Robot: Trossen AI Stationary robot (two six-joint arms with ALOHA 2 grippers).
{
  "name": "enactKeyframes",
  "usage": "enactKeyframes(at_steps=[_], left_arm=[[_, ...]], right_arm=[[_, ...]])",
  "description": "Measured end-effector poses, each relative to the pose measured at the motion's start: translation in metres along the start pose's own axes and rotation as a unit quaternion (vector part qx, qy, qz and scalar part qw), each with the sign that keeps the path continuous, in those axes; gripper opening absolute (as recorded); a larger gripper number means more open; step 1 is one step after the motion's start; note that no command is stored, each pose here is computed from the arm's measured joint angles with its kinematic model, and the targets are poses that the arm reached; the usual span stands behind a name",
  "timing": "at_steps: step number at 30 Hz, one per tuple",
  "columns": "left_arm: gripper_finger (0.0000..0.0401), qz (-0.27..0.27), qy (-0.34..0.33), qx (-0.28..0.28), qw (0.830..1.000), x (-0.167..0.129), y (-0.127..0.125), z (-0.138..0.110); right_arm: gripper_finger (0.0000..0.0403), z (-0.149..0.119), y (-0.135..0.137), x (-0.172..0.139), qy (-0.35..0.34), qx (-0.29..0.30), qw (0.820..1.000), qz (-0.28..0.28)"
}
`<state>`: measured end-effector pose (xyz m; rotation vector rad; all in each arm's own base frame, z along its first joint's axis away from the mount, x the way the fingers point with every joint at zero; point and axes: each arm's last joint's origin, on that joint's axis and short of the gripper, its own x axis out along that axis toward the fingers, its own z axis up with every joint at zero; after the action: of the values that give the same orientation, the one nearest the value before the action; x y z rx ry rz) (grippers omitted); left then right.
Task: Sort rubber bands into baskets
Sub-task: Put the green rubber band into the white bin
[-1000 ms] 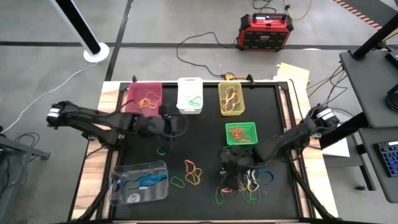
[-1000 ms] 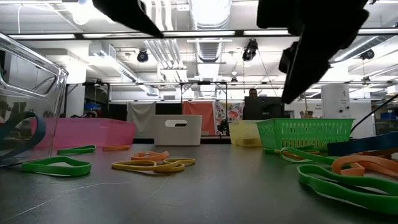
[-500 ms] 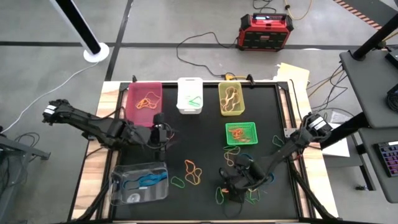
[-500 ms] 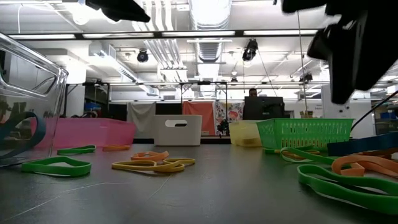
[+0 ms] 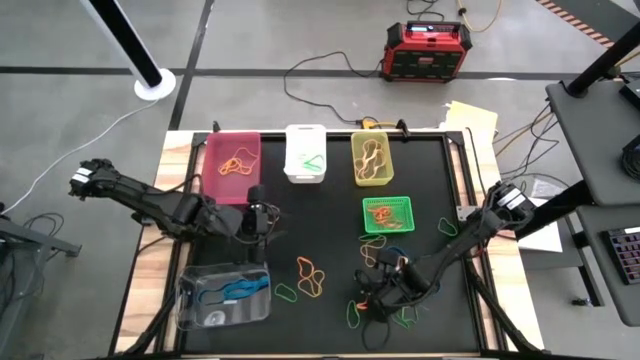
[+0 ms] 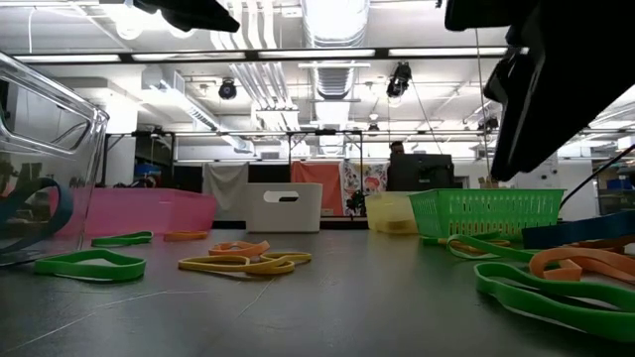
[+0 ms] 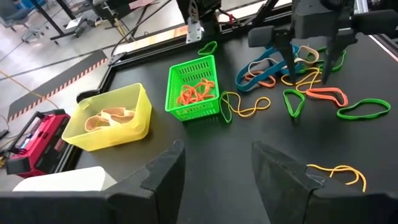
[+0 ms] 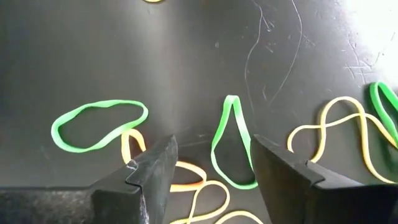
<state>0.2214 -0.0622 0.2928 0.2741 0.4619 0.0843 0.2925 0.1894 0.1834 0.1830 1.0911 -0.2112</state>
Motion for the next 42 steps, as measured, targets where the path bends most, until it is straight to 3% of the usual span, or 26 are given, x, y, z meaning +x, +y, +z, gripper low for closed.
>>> enactKeyframes(at_steps=[14,24,29,35,42], left_arm=[[0.0166,0.0,-0.008,-0.012,1.0,0.001,0.0,0.002],[0.0166,0.0,-0.001,-0.004,1.0,0.015,-0.007,0.0],[0.0166,-0.001,0.006,0.001,1.0,0.021,-0.01,-0.002],[0.0166,-0.001,0.004,0.007,1.0,0.024,-0.012,-0.001],[0.0166,-0.001,0.002,0.007,1.0,0.024,-0.011,-0.001]], right_arm=[[0.0201,-0.015,-0.01,0.027,-0.04,0.027,0.999,0.026],[0.0197,-0.025,-0.016,0.052,-0.056,0.035,0.998,0.002],[0.0147,-0.024,-0.016,0.056,-0.055,0.028,0.998,-0.005],[0.003,-0.024,-0.016,0.056,-0.055,0.018,0.998,-0.004],[0.001,-0.02,-0.017,0.048,-0.063,0.02,0.998,0.004]])
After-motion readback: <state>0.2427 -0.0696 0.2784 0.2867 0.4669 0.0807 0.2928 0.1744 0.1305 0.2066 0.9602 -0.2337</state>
